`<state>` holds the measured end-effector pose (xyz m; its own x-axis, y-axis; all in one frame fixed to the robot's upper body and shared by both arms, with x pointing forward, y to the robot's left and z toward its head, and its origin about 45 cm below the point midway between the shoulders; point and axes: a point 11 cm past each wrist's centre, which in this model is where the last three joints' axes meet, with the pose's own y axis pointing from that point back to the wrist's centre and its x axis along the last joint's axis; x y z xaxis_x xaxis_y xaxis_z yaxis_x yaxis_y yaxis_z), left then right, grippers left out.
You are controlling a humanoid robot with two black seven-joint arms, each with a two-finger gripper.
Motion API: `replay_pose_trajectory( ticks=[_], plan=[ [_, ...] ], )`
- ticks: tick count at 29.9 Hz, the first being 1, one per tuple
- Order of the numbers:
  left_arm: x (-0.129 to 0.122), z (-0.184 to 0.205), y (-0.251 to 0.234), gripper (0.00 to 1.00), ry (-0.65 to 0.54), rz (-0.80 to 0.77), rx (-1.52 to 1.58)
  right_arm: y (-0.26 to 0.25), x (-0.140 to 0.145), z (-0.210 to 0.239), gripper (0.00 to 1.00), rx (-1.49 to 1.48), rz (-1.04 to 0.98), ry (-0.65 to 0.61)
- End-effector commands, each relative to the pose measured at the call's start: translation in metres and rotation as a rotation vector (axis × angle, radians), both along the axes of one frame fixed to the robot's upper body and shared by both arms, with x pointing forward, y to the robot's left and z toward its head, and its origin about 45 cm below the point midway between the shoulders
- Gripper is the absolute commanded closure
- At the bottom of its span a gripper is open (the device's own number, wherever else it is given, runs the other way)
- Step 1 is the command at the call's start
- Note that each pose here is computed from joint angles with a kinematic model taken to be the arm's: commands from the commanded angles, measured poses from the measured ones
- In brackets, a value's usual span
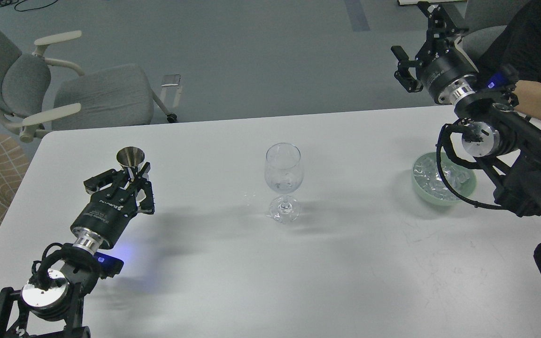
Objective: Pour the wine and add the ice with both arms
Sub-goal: 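Bring the jigger back with the left gripper and lower it, then set the jigger on the table and open the left gripper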
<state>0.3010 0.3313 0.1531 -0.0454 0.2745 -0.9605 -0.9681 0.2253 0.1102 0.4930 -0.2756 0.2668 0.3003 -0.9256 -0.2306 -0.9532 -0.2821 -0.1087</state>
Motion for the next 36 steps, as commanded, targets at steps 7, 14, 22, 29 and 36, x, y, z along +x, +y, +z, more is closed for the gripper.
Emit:
replay_pose_trajectory(
  ticks=[7,14,22,29,36],
  plan=[
    [-0.002,-0.007,0.001,1.0,-0.004,-0.002,0.001,0.003,0.0,-0.001,0.0,0.002,0.004,0.002],
    [-0.006,-0.024,0.004,1.0,0.024,0.004,-0.006,0.009,0.0,-0.001,0.0,0.003,0.012,0.001],
    [-0.007,-0.026,0.004,1.0,0.016,0.003,-0.004,0.008,0.0,-0.003,0.0,-0.001,0.008,0.004],
    [-0.008,-0.029,0.005,1.0,0.025,0.005,-0.002,0.008,0.0,-0.001,0.0,0.001,0.008,0.001],
    [-0.01,-0.033,0.007,0.97,0.041,0.003,0.01,0.007,0.0,-0.002,0.0,-0.002,0.007,0.002]
  ],
)
